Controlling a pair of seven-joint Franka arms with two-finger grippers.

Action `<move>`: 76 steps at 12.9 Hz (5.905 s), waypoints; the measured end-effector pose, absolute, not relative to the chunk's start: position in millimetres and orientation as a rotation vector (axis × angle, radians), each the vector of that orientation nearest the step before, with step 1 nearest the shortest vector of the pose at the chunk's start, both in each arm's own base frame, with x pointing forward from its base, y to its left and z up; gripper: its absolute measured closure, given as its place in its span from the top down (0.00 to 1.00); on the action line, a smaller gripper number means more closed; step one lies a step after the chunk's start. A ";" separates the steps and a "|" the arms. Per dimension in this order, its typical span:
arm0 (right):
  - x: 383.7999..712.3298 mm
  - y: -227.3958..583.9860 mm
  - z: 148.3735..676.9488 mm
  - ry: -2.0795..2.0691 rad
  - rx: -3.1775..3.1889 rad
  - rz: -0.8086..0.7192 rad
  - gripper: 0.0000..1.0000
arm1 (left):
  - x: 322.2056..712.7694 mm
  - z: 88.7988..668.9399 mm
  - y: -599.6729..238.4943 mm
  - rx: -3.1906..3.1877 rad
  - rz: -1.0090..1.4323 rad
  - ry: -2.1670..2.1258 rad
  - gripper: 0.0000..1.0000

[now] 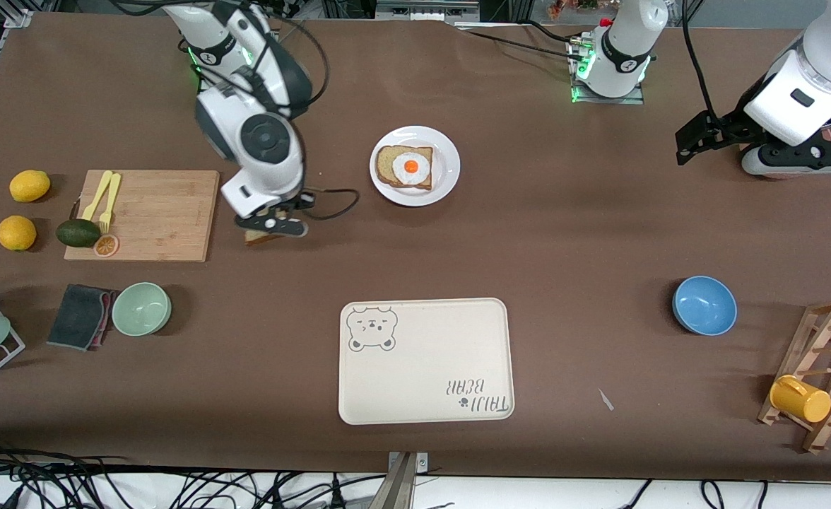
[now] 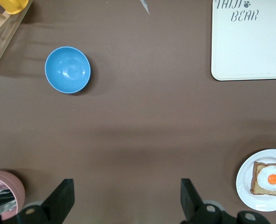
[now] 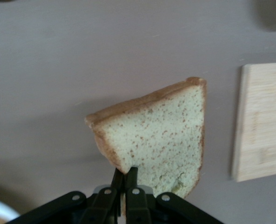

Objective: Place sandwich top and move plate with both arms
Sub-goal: 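Carry the bread over the egg toast and lower it on top, then open the right gripper and withdraw it toward the cutting board, then move the left gripper from rest toward the white plate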

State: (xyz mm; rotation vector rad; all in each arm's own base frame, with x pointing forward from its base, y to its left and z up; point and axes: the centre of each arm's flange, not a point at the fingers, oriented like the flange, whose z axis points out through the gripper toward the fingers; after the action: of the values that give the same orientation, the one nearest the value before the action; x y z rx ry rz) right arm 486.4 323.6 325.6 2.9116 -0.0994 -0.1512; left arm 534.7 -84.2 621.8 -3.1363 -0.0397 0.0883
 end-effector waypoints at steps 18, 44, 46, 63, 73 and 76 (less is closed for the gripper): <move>345.7 603.6 236.5 -0.278 2.860 -0.251 0.05 | 535.5 623.2 -79.3 -3.137 0.084 -0.060 1.00; 562.0 161.1 502.4 -0.370 3.134 0.096 1.00 | 540.9 614.3 -76.9 -3.134 0.108 -0.069 1.00; 564.6 101.5 510.4 -0.291 3.129 0.030 1.00 | 540.7 614.5 -77.7 -3.134 0.107 -0.067 1.00; 540.6 -31.2 612.5 -0.290 3.086 -0.196 1.00 | 546.0 606.6 -70.2 -3.121 0.128 -0.225 1.00; 553.4 9.3 620.4 -0.190 3.117 -0.040 1.00 | 599.7 532.6 -81.1 -3.169 0.183 -0.371 1.00; 554.7 7.7 620.4 -0.192 3.118 -0.026 1.00 | 612.6 516.0 -74.3 -3.228 0.193 -0.437 1.00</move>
State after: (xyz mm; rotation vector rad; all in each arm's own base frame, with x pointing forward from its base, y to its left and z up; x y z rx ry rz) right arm 554.7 7.7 620.4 3.1182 -0.1922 -0.0265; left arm 612.6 -74.3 516.0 -3.2281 -0.4372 0.1933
